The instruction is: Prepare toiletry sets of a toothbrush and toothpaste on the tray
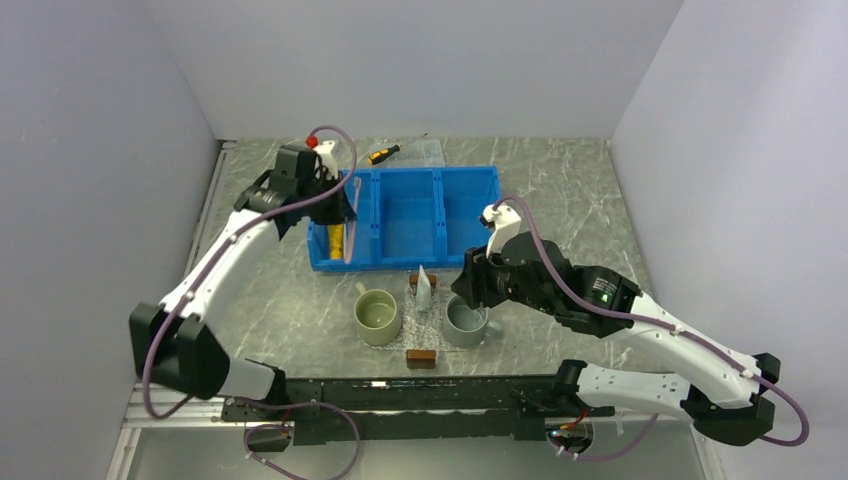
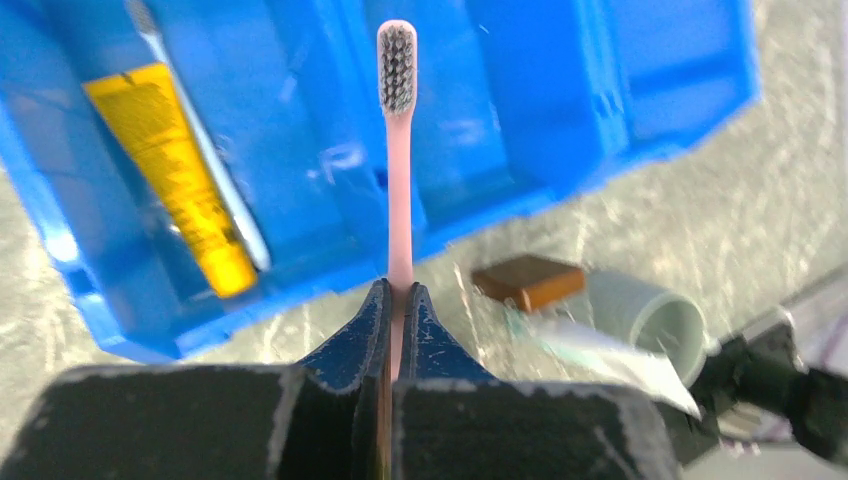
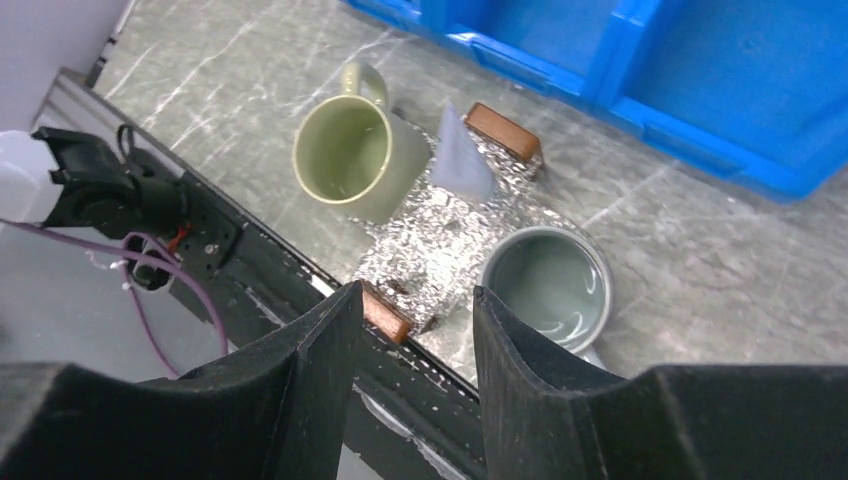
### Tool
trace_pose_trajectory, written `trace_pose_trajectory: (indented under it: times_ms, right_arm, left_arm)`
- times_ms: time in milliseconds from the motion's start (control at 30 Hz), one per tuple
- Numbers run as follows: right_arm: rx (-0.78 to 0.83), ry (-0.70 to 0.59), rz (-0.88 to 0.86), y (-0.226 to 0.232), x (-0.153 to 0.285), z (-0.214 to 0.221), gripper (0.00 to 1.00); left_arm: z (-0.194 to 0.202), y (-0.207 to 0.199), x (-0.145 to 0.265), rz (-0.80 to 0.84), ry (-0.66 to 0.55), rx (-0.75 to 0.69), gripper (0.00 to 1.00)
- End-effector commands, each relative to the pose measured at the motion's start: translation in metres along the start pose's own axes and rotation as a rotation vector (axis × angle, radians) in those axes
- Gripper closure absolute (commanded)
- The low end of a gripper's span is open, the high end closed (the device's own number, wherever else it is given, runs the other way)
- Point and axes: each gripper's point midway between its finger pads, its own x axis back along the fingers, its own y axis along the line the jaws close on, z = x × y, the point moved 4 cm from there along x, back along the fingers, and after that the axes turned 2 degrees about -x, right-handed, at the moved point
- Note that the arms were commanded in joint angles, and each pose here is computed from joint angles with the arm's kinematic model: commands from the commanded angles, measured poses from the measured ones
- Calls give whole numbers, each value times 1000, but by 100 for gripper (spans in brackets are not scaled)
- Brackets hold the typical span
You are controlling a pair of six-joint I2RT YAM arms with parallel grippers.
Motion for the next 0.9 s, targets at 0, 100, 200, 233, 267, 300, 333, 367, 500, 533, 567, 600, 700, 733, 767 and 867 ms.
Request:
trace_pose_trajectory:
  times_ms: [0, 100, 200, 233, 267, 300, 333, 367, 500, 533, 567, 600, 700, 733, 767, 867]
  right_arm:
    - [51, -94, -152, 26, 6, -27, 53]
    - [67, -130, -225, 35, 8, -30, 51]
    - [90, -148, -273, 41, 6, -31, 50]
    - [100, -149, -285, 43, 6, -32, 50]
    - [110, -148, -294, 45, 5, -33, 50]
    - [120, -143, -303, 47, 3, -33, 50]
    - [128, -137, -317, 50, 1, -33, 50]
    - [140, -128, -340, 53, 0, -32, 49]
    - [171, -109, -412, 65, -2, -30, 44]
    - [171, -107, -417, 65, -4, -30, 43]
    - [172, -102, -415, 66, -5, -29, 43]
    - [173, -95, -415, 66, -6, -28, 43]
    - [195, -58, -437, 69, -8, -24, 43]
    - [204, -44, -453, 71, -8, -22, 43]
    - [215, -34, -474, 74, -7, -22, 43]
    - [244, 7, -526, 79, -5, -15, 43]
  left_arm:
    - [27, -29, 36, 199, 15, -52, 100]
    - [48, -38, 53, 289, 31, -62, 100]
    - [72, -50, 68, 419, 58, -69, 100]
    - [81, -53, 71, 461, 70, -71, 100]
    - [88, -56, 75, 498, 70, -79, 100]
    - [94, -59, 80, 530, 70, -85, 100]
    - [101, -61, 83, 564, 71, -95, 100]
    - [107, -63, 87, 595, 72, -101, 100]
    - [132, -78, 99, 772, 99, -114, 100]
    - [136, -81, 102, 804, 106, -125, 100]
    - [141, -83, 105, 825, 112, -137, 100]
    - [146, -85, 107, 842, 115, -151, 100]
    - [158, -92, 116, 895, 120, -204, 100]
    - [162, -95, 120, 919, 119, -229, 100]
    - [165, -99, 125, 944, 116, -256, 100]
    - [173, -105, 138, 999, 102, -326, 100]
